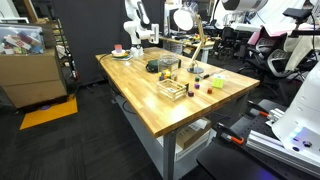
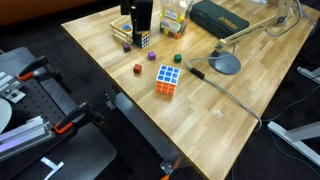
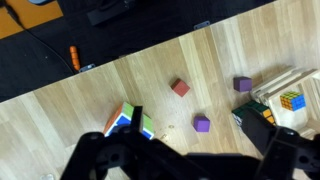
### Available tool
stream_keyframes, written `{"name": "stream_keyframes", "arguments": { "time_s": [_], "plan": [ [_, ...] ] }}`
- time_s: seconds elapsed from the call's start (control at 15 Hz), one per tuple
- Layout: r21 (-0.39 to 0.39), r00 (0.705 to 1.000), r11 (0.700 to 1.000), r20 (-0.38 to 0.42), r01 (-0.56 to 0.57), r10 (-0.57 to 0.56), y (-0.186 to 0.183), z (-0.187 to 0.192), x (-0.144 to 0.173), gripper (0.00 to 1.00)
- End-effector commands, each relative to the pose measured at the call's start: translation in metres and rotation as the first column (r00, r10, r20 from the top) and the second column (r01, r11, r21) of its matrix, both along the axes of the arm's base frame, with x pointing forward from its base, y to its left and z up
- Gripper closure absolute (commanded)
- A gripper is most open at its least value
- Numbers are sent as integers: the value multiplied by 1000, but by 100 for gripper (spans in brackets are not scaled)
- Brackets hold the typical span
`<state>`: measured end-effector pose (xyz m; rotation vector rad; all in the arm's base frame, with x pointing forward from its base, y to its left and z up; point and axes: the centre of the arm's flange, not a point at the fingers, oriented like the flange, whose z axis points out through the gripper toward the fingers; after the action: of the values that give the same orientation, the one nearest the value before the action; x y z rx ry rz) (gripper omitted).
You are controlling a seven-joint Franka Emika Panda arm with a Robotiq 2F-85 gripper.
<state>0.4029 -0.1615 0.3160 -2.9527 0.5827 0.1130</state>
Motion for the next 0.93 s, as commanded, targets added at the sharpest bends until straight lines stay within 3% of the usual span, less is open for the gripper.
{"name": "stream_keyframes", "arguments": {
  "time_s": [0.0,0.07,0.67,0.87],
  "plan": [
    [20,998,998,23,59,-59,-12,-18,38,0],
    [13,999,999,13,40,-40,-5,-11,19,0],
    [9,999,999,8,48,-48,-9,-18,32,0],
    [-10,988,988,-19,151,-151,-30,-35,36,0]
  ]
}}
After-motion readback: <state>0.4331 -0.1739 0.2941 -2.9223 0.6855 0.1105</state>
